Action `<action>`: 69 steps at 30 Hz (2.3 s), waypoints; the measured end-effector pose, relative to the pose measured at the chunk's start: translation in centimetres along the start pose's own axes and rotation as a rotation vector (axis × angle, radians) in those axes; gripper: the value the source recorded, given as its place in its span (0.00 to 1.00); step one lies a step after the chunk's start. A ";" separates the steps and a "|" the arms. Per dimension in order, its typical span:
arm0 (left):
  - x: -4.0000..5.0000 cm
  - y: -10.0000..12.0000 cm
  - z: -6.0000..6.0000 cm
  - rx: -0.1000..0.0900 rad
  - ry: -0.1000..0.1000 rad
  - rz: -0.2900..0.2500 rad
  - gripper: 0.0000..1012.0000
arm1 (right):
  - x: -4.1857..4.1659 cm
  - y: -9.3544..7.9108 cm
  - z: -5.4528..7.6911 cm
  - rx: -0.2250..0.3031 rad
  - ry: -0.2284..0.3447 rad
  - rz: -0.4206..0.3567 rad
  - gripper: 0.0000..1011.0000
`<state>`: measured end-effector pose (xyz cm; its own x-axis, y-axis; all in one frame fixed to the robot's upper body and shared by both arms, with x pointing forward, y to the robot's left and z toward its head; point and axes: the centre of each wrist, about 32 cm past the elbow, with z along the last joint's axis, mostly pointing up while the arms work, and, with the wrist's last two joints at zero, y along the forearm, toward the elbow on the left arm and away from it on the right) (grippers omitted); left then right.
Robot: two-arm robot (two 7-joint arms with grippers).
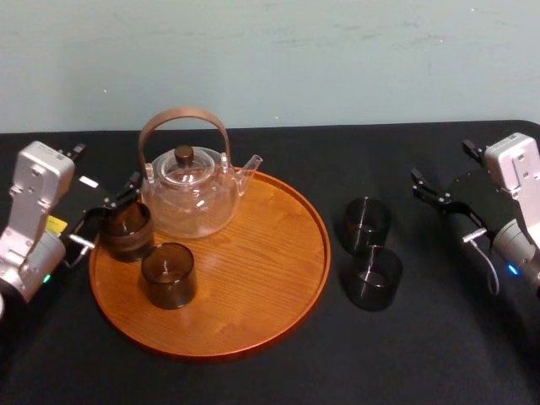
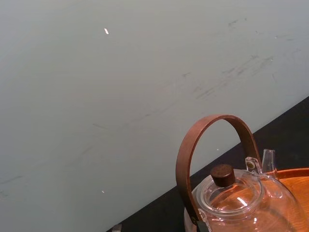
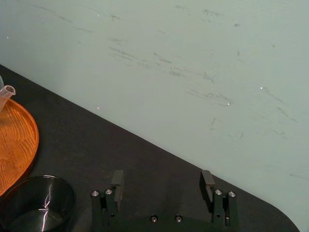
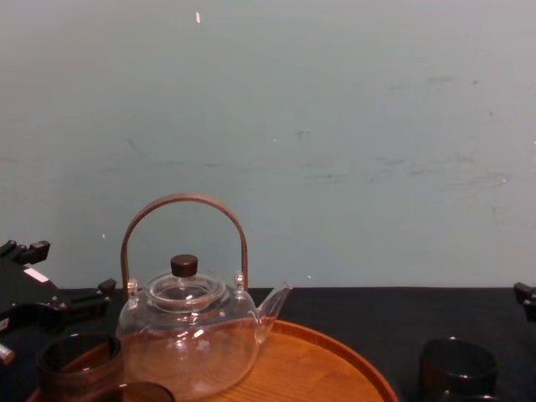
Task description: Pick up the glass from the table and place it on the tray.
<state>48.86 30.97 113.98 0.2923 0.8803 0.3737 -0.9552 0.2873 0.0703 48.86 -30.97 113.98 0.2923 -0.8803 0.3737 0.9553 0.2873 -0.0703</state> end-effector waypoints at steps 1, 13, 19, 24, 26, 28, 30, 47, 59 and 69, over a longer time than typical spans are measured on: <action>0.00 0.0 0.0 0.000 0.000 0.000 0.99 | 0.00 0.0 0.0 0.000 0.000 0.000 0.99; 0.00 0.0 0.0 0.000 0.000 0.000 0.99 | 0.00 0.0 0.0 0.000 0.000 0.000 0.99; 0.00 0.0 0.0 0.000 0.000 0.000 0.99 | 0.00 0.0 0.0 0.000 0.000 0.000 0.99; 0.00 0.0 0.0 0.000 0.000 0.000 0.99 | 0.00 0.0 0.0 0.000 0.000 0.000 0.99; 0.00 0.0 0.0 0.000 0.000 0.000 0.99 | 0.00 0.0 0.0 0.000 0.000 0.000 0.99; 0.00 0.0 0.0 0.000 0.000 0.000 0.99 | 0.00 0.0 0.0 0.000 0.000 0.000 0.99; 0.00 0.0 0.0 0.000 0.000 0.000 0.99 | 0.00 0.0 0.0 0.000 0.000 0.000 0.99; 0.00 0.0 0.0 0.000 0.000 0.000 0.99 | 0.00 0.0 0.0 0.000 0.000 0.000 0.99; 0.00 0.0 0.0 0.000 0.000 0.000 0.99 | 0.27 -0.2 -0.1 0.006 0.010 0.006 0.99; 0.00 0.0 0.0 0.000 0.000 0.000 0.99 | 0.59 -3.7 0.5 0.044 -0.014 0.078 0.99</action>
<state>48.86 30.97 113.98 0.2923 0.8803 0.3737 -0.9553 0.2873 0.0702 45.47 -32.37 114.89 0.3650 -0.8491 0.3819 0.9265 0.3716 -0.0593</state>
